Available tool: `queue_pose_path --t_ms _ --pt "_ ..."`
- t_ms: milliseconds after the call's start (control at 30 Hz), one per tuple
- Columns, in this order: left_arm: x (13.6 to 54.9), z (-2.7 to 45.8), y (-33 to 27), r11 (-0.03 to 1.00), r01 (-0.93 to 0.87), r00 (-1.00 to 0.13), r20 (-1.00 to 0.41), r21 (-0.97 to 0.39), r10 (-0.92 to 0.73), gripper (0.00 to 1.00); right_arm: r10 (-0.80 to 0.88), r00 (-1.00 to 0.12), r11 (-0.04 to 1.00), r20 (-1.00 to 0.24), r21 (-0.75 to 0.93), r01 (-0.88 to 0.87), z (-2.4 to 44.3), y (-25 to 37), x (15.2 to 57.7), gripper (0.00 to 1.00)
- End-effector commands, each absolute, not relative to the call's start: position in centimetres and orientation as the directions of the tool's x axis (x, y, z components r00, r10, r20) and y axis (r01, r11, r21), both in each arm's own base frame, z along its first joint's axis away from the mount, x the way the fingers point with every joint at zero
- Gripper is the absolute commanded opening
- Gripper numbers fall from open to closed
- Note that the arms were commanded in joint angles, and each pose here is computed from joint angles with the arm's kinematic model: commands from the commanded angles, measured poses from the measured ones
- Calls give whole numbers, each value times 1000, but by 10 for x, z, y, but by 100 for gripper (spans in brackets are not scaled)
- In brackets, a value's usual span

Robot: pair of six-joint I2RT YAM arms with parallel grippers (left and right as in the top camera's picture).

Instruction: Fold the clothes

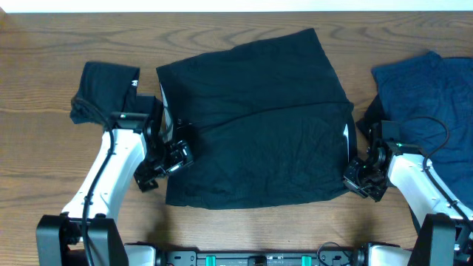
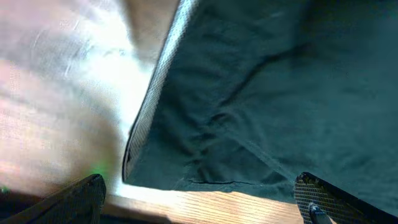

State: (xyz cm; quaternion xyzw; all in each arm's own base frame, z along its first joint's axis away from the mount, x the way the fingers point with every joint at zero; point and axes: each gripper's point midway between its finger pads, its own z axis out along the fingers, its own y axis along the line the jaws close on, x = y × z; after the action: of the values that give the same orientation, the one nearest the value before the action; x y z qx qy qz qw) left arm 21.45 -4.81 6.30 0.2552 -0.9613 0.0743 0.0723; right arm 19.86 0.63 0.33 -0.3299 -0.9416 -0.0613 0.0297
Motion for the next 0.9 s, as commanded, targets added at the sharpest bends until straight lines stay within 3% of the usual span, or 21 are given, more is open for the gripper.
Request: queue_pose_path --t_ms 0,233,433,600,867 --pt "207 66 -42 792 -606 -793 141 -80 -593 98 625 -775 768 98 101 632 3 6 198 7" --pt "188 85 -42 729 -663 -745 61 -170 -664 99 620 -775 762 123 142 632 4 14 199 6" --pt "159 65 -40 615 -770 -633 83 -169 -770 95 620 -776 761 118 150 631 4 14 201 6" --pt "162 41 -44 611 -766 -635 86 -199 -768 83 611 -784 769 109 156 620 4 14 203 6" --pt "175 25 -44 612 -766 -635 82 -195 -768 81 611 -784 768 108 157 620 4 14 204 7"
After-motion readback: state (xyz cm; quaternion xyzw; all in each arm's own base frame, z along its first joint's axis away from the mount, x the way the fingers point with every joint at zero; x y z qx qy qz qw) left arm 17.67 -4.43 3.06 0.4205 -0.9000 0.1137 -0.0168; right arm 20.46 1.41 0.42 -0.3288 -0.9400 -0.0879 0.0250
